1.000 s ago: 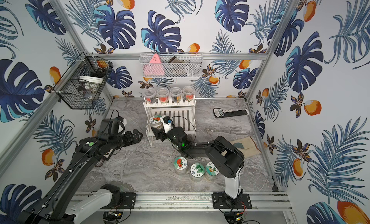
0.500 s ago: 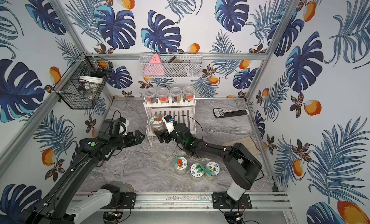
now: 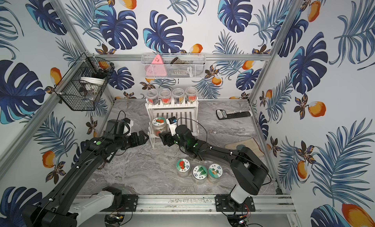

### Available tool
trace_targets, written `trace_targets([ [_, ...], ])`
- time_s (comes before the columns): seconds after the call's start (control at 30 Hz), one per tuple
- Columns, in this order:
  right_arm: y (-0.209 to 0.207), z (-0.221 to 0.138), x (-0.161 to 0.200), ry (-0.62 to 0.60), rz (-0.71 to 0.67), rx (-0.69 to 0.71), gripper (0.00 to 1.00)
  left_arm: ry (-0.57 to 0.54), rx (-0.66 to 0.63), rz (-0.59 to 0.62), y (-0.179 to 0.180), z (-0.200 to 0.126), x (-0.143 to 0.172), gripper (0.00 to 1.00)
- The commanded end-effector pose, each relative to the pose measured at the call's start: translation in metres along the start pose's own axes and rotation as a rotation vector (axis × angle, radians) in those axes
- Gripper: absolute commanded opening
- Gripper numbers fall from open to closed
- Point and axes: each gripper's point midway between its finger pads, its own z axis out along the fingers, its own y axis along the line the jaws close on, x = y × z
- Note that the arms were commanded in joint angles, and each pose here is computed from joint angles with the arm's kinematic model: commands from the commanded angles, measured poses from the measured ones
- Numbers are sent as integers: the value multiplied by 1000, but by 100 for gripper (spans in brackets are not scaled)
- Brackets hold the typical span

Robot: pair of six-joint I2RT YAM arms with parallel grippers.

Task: Place the seed container on the shelf
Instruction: Place the seed jar on the shelf.

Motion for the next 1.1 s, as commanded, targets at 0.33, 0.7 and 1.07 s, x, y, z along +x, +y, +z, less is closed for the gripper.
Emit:
trace_targets([
  [0.33, -24, 24, -10, -81, 4, 139, 64, -14, 61, -50, 0, 9, -21, 99],
  [0.7, -35, 50, -13, -68, -11, 121, 62, -61, -38, -69, 23, 3, -28, 99],
  [1.07, -39, 73, -27, -120, -14, 92, 62, -53, -30, -55, 24, 6, -24, 99],
])
